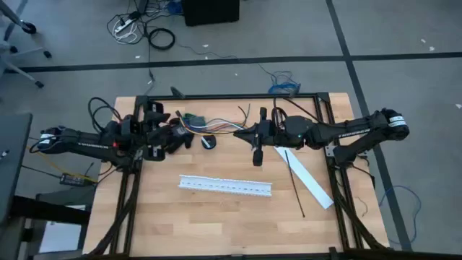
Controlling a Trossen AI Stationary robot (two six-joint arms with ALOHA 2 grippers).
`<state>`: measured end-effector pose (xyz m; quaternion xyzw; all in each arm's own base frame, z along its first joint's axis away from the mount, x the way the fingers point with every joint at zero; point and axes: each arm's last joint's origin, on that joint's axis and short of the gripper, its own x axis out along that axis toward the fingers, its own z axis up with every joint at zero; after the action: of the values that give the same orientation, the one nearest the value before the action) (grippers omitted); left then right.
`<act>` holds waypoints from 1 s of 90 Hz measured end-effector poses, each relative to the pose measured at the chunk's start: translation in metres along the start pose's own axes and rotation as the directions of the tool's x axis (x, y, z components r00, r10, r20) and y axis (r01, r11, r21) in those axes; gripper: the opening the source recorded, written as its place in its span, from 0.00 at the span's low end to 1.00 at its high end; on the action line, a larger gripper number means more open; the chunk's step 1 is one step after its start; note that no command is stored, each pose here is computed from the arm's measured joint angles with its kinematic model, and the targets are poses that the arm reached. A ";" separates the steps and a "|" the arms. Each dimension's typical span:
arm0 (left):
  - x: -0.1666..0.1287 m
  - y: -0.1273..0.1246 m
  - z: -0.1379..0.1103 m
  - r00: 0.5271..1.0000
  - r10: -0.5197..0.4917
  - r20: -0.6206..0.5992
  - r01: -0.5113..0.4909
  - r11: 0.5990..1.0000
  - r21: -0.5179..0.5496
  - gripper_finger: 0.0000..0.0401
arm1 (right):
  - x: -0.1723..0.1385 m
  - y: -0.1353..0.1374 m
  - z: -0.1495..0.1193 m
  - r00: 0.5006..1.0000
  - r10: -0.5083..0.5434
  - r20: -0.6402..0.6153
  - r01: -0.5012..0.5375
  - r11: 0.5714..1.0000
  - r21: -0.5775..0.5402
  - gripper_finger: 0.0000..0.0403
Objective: Ziptie cables
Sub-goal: Wrap the cable wires with the black zip tie
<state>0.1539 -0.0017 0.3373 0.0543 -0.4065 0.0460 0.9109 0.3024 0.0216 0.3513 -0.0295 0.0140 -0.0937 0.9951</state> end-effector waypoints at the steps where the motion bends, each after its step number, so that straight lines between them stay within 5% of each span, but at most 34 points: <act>1: 0.000 0.000 0.000 1.000 0.000 0.003 0.000 1.000 0.000 0.38 | 0.000 0.000 0.000 1.000 0.000 0.000 0.000 1.000 0.000 0.00; 68: 0.000 0.001 0.002 1.000 0.013 0.014 -0.013 1.000 -0.001 0.38 | 0.000 0.000 -0.001 1.000 0.000 -0.010 0.000 1.000 -0.003 0.00; 90: 0.000 0.001 0.001 1.000 0.016 0.014 -0.016 1.000 -0.001 0.27 | 0.000 0.000 -0.001 1.000 0.000 -0.010 0.000 1.000 -0.003 0.00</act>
<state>0.1528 -0.0013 0.3383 0.0509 -0.4132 0.0525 0.9077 0.3024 0.0212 0.3503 -0.0303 0.0191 -0.0940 0.9949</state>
